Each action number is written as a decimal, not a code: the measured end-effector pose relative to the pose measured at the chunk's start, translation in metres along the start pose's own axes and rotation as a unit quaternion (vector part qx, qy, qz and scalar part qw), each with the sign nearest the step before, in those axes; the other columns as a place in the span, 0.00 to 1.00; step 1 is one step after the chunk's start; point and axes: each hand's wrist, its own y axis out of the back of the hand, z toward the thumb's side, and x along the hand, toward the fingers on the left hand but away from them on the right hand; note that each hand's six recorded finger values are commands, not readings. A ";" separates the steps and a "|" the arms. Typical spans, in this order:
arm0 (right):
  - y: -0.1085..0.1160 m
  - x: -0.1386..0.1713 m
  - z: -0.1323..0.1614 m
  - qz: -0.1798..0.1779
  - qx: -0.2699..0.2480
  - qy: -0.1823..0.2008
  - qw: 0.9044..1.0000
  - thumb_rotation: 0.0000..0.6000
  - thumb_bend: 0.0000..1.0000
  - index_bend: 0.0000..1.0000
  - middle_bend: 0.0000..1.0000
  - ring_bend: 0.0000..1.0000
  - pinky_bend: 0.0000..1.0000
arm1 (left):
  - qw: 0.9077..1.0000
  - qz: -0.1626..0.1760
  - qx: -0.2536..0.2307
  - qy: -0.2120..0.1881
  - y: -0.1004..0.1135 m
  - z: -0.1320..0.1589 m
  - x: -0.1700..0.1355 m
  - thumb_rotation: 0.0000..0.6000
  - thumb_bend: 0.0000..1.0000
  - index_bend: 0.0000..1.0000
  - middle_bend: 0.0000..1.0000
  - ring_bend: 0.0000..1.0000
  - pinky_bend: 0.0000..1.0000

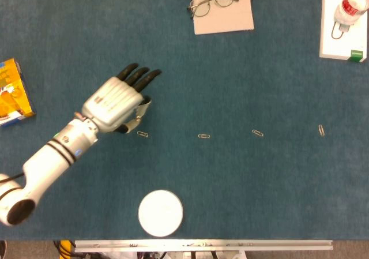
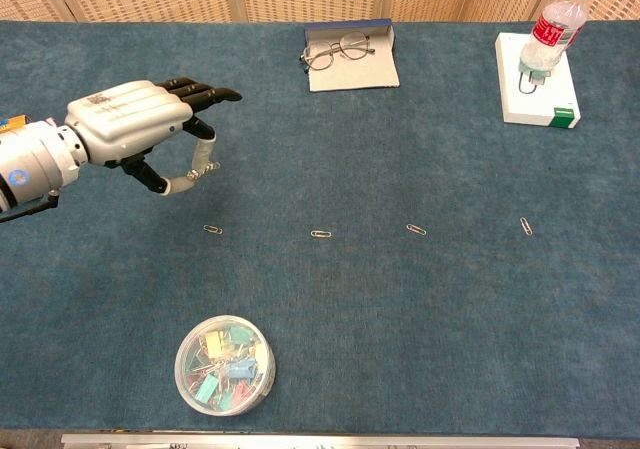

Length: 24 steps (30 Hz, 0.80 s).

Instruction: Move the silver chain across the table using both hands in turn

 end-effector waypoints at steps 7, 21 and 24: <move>0.007 0.004 -0.009 -0.009 -0.003 -0.008 1.000 1.00 0.34 0.30 0.20 0.12 0.32 | 1.000 0.006 0.002 -0.006 0.009 0.010 0.025 1.00 0.33 0.56 0.00 0.00 0.00; 0.010 0.001 -0.021 -0.011 -0.005 -0.014 1.000 1.00 0.34 0.30 0.20 0.12 0.32 | 0.999 0.024 0.003 -0.021 0.034 0.035 0.084 1.00 0.33 0.56 0.00 0.00 0.00; 0.011 0.001 -0.024 -0.011 -0.005 -0.019 1.000 1.00 0.34 0.30 0.20 0.12 0.32 | 0.999 0.028 -0.003 -0.022 0.039 0.040 0.094 1.00 0.33 0.56 0.00 0.00 0.00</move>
